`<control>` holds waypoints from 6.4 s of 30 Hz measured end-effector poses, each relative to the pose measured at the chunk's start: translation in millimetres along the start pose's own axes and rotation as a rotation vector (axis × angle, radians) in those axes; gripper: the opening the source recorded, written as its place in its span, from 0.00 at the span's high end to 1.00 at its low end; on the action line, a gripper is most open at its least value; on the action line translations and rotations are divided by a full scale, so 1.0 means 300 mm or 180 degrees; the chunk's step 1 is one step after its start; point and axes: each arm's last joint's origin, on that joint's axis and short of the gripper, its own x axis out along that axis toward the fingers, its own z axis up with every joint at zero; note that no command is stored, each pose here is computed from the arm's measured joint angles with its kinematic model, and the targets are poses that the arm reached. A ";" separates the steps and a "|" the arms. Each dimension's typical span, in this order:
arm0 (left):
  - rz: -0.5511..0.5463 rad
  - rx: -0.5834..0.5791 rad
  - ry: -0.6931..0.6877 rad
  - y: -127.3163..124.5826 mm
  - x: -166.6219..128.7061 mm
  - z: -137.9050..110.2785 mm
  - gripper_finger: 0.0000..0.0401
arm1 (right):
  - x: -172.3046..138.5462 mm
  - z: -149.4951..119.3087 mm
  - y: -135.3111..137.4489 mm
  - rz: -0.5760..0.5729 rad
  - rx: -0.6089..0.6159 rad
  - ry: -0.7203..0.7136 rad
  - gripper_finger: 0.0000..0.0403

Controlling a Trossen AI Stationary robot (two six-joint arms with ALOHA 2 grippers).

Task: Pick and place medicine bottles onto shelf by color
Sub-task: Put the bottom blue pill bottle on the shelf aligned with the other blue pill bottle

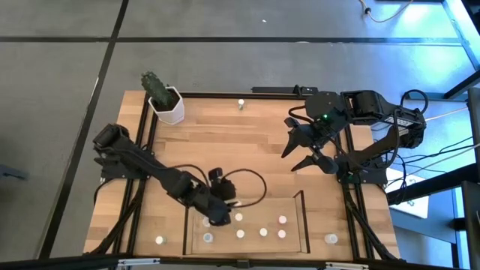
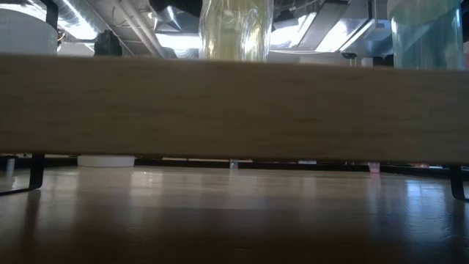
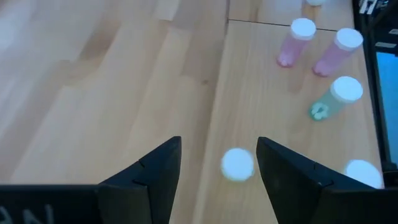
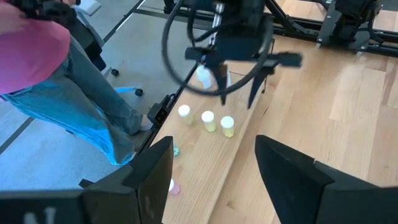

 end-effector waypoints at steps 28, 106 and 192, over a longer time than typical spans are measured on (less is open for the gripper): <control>0.0307 -0.0944 0.0313 0.164 -0.442 -0.097 0.49 | 0.000 0.000 0.000 0.0002 0.0001 0.0001 0.43; 0.0043 0.0057 0.1620 -0.290 -0.443 -0.664 0.49 | 0.000 0.000 0.000 -0.0001 -0.0023 0.0001 0.43; -0.0088 -0.0619 0.1703 -0.282 -0.348 -0.761 0.76 | 0.000 0.000 0.000 0.0000 -0.0022 0.0002 0.43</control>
